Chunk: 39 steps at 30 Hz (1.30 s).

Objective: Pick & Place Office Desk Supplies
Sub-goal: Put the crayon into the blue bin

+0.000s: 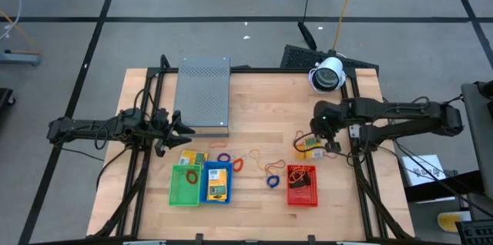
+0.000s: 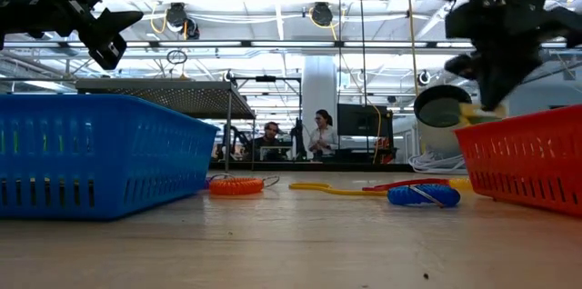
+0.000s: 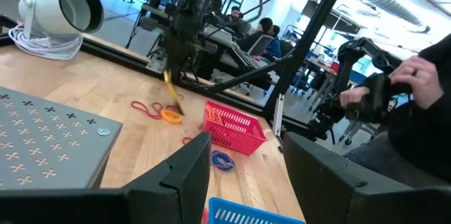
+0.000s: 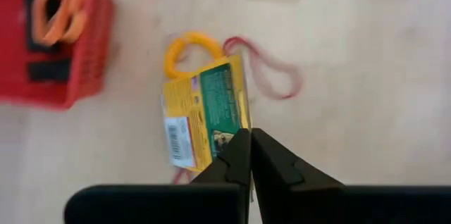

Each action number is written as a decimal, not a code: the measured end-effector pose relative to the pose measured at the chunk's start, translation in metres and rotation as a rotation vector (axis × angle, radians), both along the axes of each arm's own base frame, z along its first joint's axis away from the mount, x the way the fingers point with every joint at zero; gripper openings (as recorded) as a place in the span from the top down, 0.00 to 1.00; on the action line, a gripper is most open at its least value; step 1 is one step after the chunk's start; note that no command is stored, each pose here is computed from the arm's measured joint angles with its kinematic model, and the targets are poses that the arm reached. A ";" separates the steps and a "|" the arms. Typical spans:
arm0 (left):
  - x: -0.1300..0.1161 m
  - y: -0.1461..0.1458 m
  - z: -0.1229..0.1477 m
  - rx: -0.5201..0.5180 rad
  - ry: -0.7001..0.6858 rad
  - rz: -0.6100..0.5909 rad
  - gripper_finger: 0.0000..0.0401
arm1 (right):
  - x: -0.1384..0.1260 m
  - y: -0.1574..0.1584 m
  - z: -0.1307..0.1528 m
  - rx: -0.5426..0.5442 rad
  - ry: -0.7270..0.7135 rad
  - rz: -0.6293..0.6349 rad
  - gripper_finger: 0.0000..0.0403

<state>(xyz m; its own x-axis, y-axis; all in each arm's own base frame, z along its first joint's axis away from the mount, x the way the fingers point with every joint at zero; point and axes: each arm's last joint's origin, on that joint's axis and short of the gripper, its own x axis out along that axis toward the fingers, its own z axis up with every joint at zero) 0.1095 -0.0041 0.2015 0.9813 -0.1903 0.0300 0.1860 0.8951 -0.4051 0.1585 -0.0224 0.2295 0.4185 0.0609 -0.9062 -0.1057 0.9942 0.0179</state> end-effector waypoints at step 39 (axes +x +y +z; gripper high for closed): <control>0.000 0.000 0.000 0.000 0.000 0.000 0.54 | 0.219 0.076 0.152 0.132 -0.567 0.269 1.00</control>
<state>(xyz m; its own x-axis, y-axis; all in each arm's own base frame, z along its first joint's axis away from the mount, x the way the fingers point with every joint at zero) 0.1095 -0.0040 0.2015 0.9813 -0.1900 0.0300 0.1857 0.8951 -0.4054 0.3777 0.0537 0.3812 0.7851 0.3271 -0.5260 -0.3808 0.9246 0.0066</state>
